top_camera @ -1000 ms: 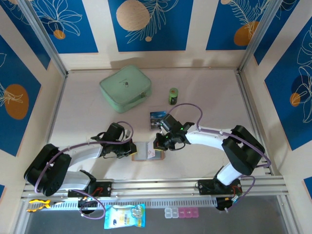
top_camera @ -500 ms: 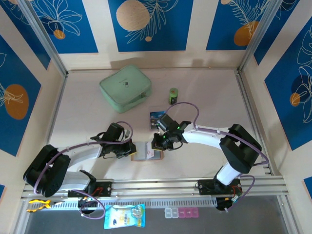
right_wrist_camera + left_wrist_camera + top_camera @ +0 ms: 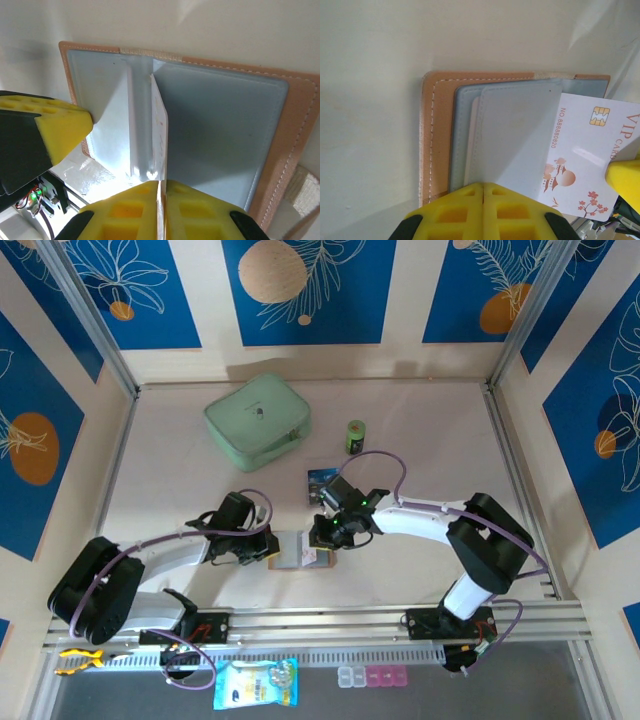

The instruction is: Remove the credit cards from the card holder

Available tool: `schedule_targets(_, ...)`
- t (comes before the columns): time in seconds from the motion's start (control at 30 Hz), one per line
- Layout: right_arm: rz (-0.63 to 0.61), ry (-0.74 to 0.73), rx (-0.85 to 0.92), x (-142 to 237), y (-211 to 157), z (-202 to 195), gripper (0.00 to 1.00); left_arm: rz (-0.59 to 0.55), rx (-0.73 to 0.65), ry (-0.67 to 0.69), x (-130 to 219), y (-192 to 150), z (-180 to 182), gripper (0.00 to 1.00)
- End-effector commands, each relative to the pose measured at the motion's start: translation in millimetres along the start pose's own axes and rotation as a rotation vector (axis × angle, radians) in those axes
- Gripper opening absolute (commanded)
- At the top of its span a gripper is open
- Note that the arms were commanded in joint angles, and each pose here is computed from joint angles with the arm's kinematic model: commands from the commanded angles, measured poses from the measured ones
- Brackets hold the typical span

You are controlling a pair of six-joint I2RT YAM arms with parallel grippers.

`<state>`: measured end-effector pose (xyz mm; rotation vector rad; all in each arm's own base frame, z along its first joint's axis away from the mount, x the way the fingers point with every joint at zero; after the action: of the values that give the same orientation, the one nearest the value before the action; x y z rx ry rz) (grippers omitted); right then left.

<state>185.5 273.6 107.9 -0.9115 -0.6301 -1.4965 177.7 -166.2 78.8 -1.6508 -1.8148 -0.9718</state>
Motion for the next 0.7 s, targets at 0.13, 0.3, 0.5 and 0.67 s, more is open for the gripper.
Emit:
schedule_targets(0.13,0.011,0.002,-0.006,-1.3,-1.1,3.2,0.08,0.023,0.029,0.045,-0.5,-6.5,7.0,0.03)
schedule_targets(0.3,0.000,-0.002,-0.003,3.7,-1.8,4.1,0.06,0.020,0.026,0.043,0.1,-5.5,6.1,0.03)
schedule_targets(0.5,-0.020,-0.004,0.011,14.5,-2.6,6.9,0.04,0.019,0.026,0.039,-0.2,-4.2,4.6,0.03)
schedule_targets(0.67,-0.037,-0.007,0.028,22.8,-3.4,9.2,0.04,0.018,0.024,0.038,0.4,-4.2,4.2,0.03)
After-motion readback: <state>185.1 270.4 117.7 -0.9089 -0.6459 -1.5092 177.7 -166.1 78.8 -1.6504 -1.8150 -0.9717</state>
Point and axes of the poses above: each hand's point on the last joint's axis, 136 mm out from that joint toward the fingers, its own x axis back along the fingers, its own z axis along the line the jaws close on, y = z × x, the point moved 7 cm from there along x, back along the fingers, and after that the axes turned 13 degrees about -x, right-handed, at the moved point
